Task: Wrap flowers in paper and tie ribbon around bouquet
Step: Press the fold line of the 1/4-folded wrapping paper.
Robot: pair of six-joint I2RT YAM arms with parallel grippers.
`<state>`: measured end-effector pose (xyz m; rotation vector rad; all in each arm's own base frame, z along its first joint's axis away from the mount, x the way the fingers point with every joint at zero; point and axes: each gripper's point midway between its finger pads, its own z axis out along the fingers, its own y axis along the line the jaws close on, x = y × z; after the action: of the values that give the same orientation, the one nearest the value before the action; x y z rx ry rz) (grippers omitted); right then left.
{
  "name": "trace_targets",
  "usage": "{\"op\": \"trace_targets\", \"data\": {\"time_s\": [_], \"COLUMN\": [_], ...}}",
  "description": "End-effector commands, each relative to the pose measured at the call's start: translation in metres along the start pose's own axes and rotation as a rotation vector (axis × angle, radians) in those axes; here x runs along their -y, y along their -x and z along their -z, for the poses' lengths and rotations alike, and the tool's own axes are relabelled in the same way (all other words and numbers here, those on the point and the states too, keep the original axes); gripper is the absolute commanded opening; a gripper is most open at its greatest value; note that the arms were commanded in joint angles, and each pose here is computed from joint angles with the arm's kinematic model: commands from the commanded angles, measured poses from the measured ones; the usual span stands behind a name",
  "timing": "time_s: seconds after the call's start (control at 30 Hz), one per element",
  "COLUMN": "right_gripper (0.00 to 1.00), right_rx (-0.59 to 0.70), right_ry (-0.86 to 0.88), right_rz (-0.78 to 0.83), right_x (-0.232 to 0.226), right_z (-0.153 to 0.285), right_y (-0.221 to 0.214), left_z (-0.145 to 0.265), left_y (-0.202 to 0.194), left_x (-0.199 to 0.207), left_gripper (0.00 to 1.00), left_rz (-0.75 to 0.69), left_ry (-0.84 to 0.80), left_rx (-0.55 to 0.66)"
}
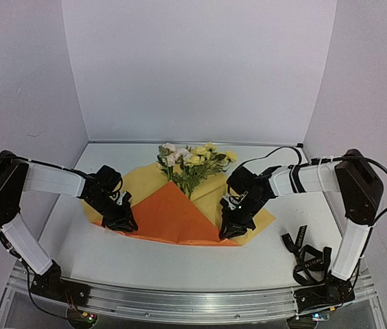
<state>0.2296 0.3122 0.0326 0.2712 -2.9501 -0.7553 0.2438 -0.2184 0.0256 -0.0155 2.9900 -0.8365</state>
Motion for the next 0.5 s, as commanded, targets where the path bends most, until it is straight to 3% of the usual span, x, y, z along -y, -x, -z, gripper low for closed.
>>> {"op": "trace_targets", "data": {"time_s": [0.0,0.47], "right_gripper": [0.03,0.0], "right_rx": [-0.003,0.021], "right_ry": [-0.012,-0.105], "right_rz": [-0.062,-0.111], "right_x": [0.022,0.059], "right_z": [0.0,0.025], "right_y": [0.001,0.003], "left_z": [-0.001,-0.029], "left_y": [0.006,-0.008], "left_x": [0.017,0.038], "left_gripper": [0.21,0.2], "left_rz": [-0.018,-0.034], "left_ry": [-0.043,-0.038], "left_rx": [0.018,-0.015]}}
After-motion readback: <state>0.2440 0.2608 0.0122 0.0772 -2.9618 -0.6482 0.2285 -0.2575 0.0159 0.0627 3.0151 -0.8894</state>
